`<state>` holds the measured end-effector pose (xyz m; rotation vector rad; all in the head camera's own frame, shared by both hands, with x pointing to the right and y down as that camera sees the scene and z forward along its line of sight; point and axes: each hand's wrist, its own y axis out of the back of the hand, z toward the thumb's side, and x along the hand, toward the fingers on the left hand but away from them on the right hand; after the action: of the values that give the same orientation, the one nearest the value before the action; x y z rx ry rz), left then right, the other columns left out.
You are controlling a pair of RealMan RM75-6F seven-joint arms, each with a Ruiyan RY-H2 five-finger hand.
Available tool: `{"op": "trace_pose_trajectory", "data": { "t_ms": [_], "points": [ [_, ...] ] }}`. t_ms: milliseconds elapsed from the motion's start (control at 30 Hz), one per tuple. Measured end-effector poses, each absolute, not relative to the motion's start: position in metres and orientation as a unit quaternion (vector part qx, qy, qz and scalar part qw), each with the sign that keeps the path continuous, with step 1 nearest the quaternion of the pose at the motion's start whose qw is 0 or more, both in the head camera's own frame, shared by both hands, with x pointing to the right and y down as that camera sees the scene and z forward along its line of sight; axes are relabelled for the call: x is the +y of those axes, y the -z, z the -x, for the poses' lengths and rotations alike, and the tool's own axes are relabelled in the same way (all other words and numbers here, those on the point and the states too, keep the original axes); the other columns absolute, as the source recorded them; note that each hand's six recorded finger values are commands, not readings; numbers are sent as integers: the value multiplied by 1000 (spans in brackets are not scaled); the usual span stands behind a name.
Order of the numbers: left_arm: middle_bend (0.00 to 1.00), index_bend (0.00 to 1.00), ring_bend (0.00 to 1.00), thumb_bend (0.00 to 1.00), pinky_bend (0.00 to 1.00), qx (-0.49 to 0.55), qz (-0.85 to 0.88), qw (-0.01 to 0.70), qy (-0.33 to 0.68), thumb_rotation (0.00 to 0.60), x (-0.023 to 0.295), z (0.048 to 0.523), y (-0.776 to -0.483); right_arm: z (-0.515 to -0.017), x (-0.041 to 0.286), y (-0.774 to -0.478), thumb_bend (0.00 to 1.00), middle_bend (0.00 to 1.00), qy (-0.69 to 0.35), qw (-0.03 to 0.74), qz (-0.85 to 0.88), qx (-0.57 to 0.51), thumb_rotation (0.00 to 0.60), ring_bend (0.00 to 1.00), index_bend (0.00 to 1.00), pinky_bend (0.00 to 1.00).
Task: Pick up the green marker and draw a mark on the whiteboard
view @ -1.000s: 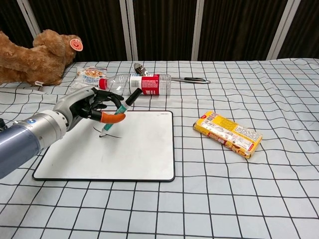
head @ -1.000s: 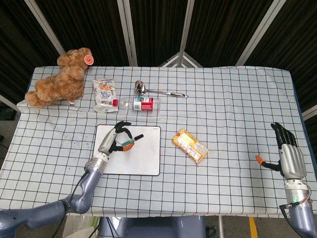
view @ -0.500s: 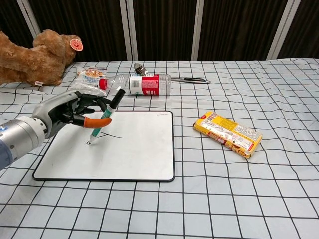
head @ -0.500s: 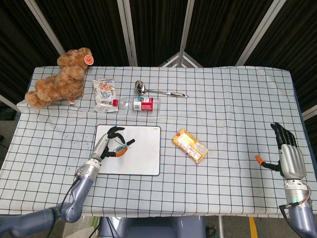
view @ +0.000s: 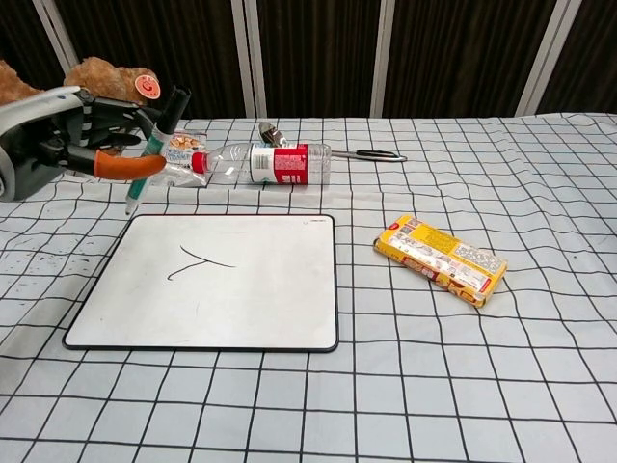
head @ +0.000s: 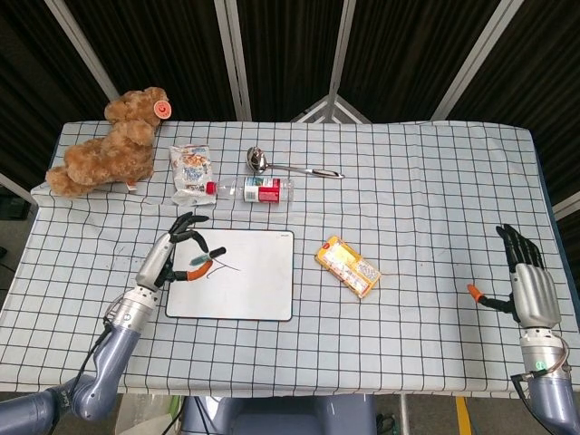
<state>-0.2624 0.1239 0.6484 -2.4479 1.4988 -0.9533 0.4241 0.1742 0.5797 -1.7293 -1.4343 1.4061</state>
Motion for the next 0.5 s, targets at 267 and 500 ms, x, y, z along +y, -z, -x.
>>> {"op": "trace_pose_trajectory", "data": {
  "t_ms": [267, 500],
  "points": [
    [159, 754, 0, 447, 15, 436, 768, 199, 426, 600, 116, 296, -654, -423, 174, -581, 210, 0, -516, 243, 634, -522, 600, 0, 0, 0],
    [158, 754, 0, 426, 15, 372, 712, 282, 524, 600, 112, 334, -675, -423, 173, -581, 210, 0, -516, 244, 633, -522, 600, 0, 0, 0]
  ]
}}
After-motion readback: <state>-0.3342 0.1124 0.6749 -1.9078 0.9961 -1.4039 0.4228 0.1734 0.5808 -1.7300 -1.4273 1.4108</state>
